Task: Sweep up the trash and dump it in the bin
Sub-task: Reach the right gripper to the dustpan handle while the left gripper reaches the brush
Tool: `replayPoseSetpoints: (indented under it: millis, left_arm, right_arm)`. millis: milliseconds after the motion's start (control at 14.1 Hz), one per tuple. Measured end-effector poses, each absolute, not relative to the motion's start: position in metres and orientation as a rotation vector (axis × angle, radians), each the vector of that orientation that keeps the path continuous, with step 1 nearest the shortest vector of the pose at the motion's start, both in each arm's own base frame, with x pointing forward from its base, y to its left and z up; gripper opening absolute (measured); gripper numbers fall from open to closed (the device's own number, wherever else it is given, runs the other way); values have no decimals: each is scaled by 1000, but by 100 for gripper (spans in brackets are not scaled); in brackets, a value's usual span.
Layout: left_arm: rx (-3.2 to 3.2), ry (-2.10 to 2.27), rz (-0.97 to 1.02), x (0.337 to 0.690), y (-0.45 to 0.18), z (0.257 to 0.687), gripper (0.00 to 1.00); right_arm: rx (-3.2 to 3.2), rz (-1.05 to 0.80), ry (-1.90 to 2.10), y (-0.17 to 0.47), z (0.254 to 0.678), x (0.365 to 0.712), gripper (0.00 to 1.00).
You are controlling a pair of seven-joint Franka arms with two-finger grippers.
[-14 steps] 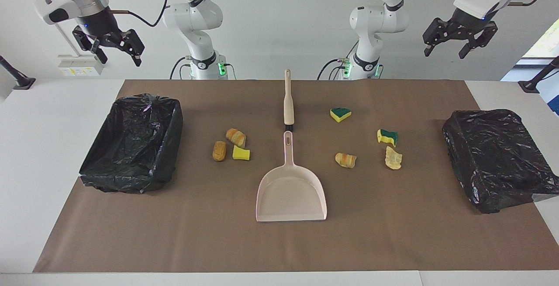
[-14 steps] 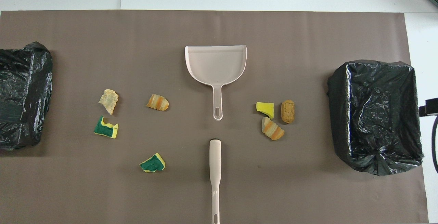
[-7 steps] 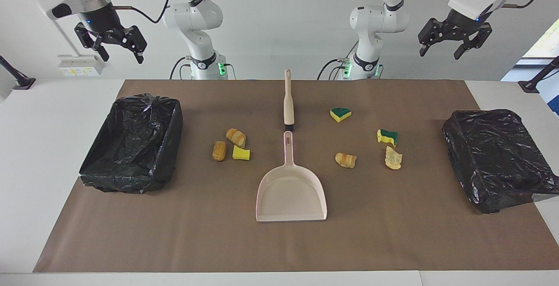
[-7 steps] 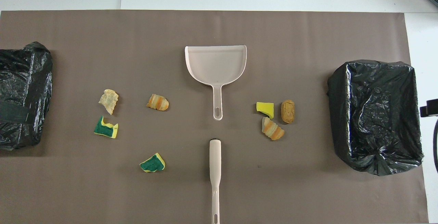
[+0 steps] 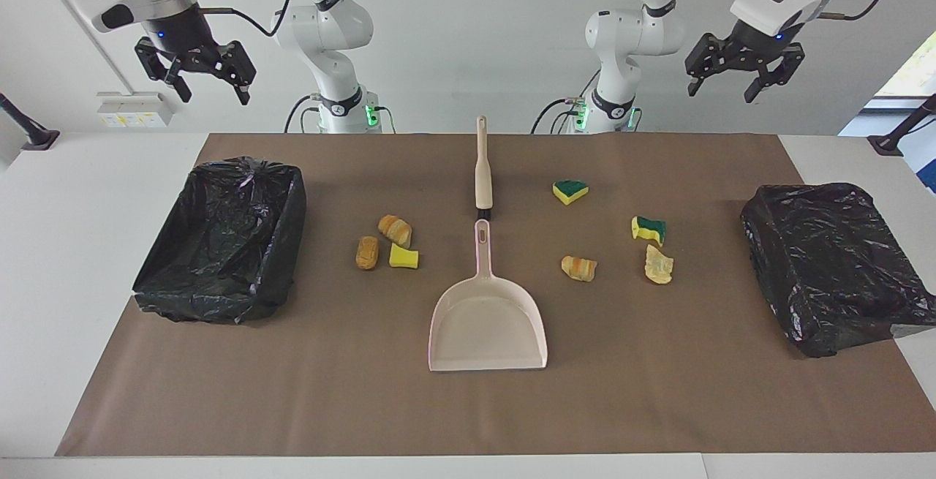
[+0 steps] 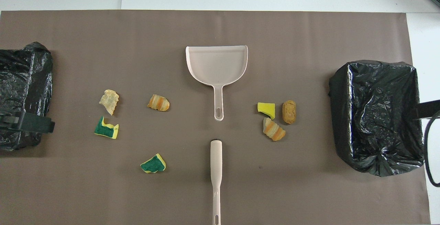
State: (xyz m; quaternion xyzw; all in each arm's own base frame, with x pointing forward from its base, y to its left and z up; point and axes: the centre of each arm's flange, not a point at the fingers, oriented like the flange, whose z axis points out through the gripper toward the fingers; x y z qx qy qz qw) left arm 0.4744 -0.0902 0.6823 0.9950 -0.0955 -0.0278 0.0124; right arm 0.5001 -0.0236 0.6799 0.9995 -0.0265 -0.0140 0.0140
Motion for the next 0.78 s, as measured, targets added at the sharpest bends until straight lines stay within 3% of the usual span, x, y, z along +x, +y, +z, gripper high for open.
replayPoseSetpoints:
  millis: [285,783]
  left_arm:
    - [3119,-210,-69,439,-177,640,100]
    - [3116,-173,-28,366,-323,514,100]
  right_arm:
    - [3165,-11,-203,33,657,529,100]
    - [3164,47,-286,121,579,591,100]
